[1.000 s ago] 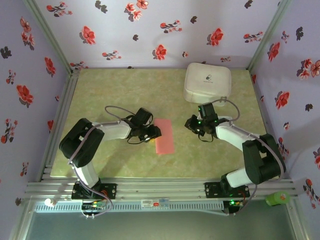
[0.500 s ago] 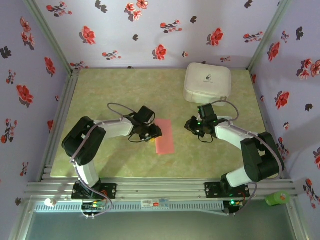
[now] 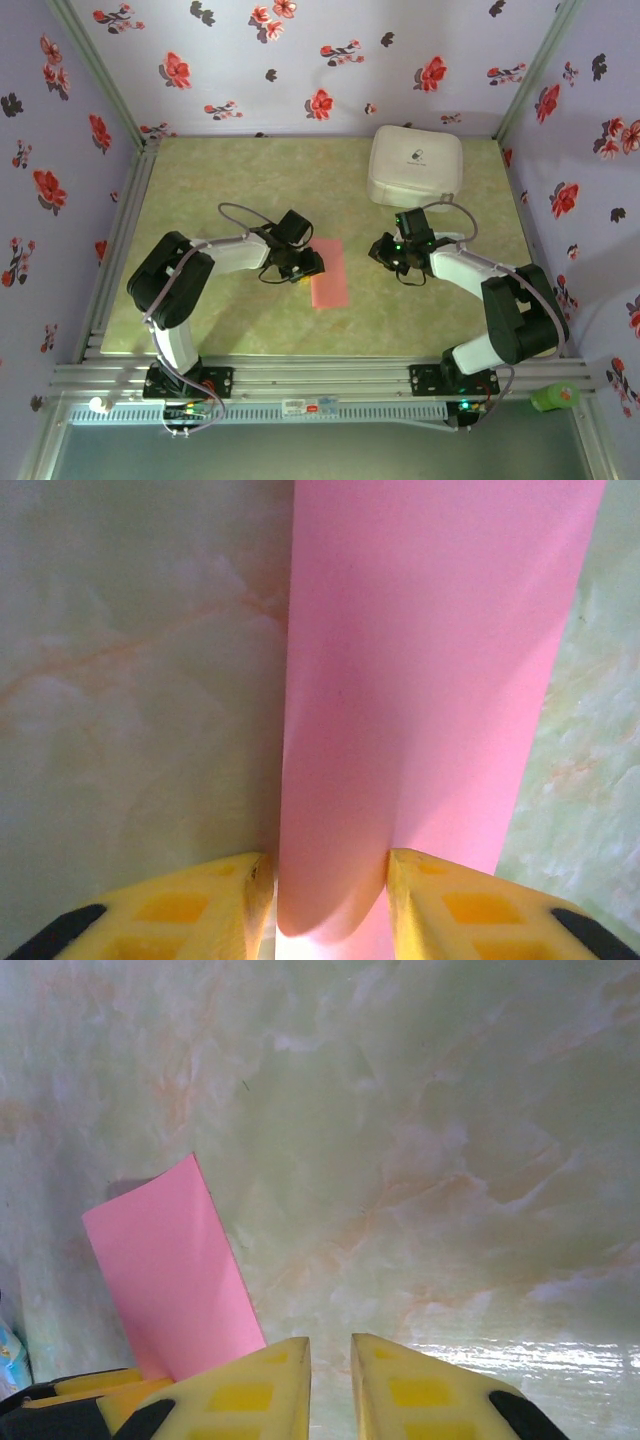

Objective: Fold a paper plane with a square sheet of paper (pick it up from the middle)
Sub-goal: Hold the square sheet of paper at the center of the table.

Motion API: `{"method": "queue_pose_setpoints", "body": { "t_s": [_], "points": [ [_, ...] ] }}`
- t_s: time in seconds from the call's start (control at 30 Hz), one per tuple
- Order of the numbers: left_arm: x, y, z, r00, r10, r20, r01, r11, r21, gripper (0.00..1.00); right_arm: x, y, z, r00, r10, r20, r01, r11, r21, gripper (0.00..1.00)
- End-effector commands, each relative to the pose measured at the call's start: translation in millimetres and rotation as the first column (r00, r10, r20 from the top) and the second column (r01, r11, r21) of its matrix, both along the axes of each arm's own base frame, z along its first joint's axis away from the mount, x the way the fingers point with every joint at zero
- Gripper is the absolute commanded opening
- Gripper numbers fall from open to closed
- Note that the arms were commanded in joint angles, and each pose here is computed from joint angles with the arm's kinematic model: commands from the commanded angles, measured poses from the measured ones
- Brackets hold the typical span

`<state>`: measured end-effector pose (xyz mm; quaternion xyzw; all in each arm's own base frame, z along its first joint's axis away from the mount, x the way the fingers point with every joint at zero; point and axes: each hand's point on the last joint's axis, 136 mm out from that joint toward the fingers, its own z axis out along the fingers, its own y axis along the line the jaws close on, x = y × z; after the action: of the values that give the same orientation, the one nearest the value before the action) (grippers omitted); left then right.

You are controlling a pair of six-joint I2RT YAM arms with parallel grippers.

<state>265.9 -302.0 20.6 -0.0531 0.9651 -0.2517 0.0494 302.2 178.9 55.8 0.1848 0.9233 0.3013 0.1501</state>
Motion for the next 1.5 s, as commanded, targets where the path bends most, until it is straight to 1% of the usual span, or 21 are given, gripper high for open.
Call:
{"method": "queue_pose_setpoints", "body": {
  "t_s": [0.0, 0.07, 0.27, 0.4, 0.57, 0.7, 0.77, 0.87, 1.13, 1.4, 1.47],
  "points": [
    [-11, 24, -36, 0.999, 0.001, -0.041, 0.005, 0.989, 0.145, 0.38, 2, 7, 5, 1.0, 0.013, 0.023, -0.015, 0.998, 0.054, 0.16],
    [-12, 24, -36, 0.999, 0.001, -0.043, 0.005, 0.989, 0.145, 0.38, 3, 13, 8, 0.999, 0.028, 0.036, -0.031, 0.996, 0.083, 0.15],
    [-12, 24, -36, 0.999, 0.003, -0.041, 0.003, 0.99, 0.144, 0.38, 2, 32, 13, 0.994, 0.097, 0.056, -0.103, 0.987, 0.12, 0.11],
    [-11, 24, -37, 0.999, 0.002, -0.04, 0.004, 0.99, 0.144, 0.38, -3, 45, 7, 0.988, 0.15, 0.037, -0.152, 0.985, 0.086, 0.1],
    [-12, 23, -37, 0.999, 0.002, -0.041, 0.004, 0.99, 0.143, 0.38, -10, 67, 2, 0.969, 0.248, 0.014, -0.249, 0.966, 0.066, 0.0],
    [-12, 22, -37, 0.999, 0.003, -0.042, 0.003, 0.989, 0.145, 0.38, -18, 81, -5, 0.949, 0.315, -0.015, -0.314, 0.948, 0.042, 0.0],
    [-12, 22, -37, 0.999, 0.007, -0.043, 0.0, 0.99, 0.144, 0.38, -21, 85, -10, 0.942, 0.334, -0.034, -0.333, 0.943, 0.021, 0.0],
    [-12, 22, -38, 0.999, 0.009, -0.041, -0.003, 0.99, 0.142, 0.38, -25, 91, -14, 0.933, 0.357, -0.05, -0.356, 0.934, 0.022, 0.0],
    [-12, 22, -39, 0.999, 0.011, -0.042, -0.005, 0.99, 0.141, 0.38, -34, 104, -19, 0.908, 0.412, -0.071, -0.409, 0.911, 0.052, 0.0],
    [-13, 21, -39, 0.999, 0.009, -0.041, -0.003, 0.99, 0.139, 0.38, -37, 111, -26, 0.892, 0.441, -0.097, -0.44, 0.897, 0.04, 0.0],
    [-12, 20, -38, 0.999, 0.009, -0.039, -0.003, 0.991, 0.137, 0.38, -38, 107, -32, 0.892, 0.437, -0.118, -0.439, 0.898, 0.015, 0.0]
  ]
}}
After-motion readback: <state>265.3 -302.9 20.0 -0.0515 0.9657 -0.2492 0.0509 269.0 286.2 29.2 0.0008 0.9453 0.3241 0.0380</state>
